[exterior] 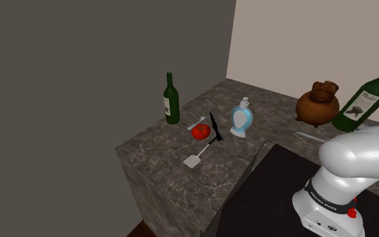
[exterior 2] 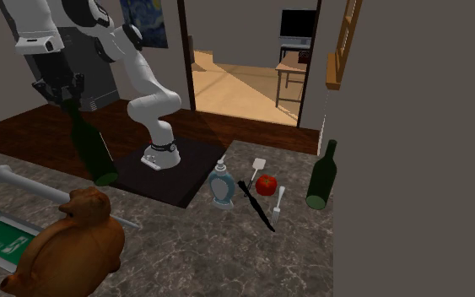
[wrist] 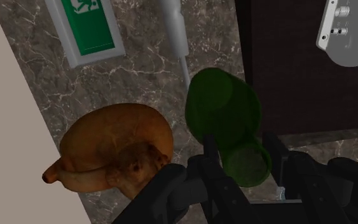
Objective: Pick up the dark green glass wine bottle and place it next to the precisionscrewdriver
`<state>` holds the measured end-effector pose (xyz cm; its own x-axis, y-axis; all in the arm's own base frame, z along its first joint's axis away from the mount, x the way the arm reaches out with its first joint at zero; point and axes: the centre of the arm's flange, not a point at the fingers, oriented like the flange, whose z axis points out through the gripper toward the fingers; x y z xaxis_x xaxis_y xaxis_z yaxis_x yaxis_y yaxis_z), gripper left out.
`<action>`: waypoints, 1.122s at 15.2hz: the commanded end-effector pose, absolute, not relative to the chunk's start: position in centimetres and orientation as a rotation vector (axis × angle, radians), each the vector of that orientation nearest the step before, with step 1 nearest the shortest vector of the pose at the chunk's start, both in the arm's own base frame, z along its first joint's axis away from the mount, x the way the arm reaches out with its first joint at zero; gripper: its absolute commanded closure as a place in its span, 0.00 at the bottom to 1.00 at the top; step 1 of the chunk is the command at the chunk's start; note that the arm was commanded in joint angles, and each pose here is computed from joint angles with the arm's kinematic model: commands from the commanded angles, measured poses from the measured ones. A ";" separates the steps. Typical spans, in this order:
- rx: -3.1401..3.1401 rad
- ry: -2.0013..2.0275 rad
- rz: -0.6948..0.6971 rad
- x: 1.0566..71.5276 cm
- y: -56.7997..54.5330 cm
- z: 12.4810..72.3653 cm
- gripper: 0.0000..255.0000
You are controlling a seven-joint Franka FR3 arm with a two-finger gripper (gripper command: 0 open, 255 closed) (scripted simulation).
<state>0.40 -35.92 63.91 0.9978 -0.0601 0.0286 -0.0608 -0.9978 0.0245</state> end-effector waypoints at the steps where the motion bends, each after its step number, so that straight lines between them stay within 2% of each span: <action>1: 3.115 -0.093 0.043 -2.3 -35.9 63.7 1.00; 17: 3.115 -0.093 0.043 -23.4 -35.3 63.7 1.00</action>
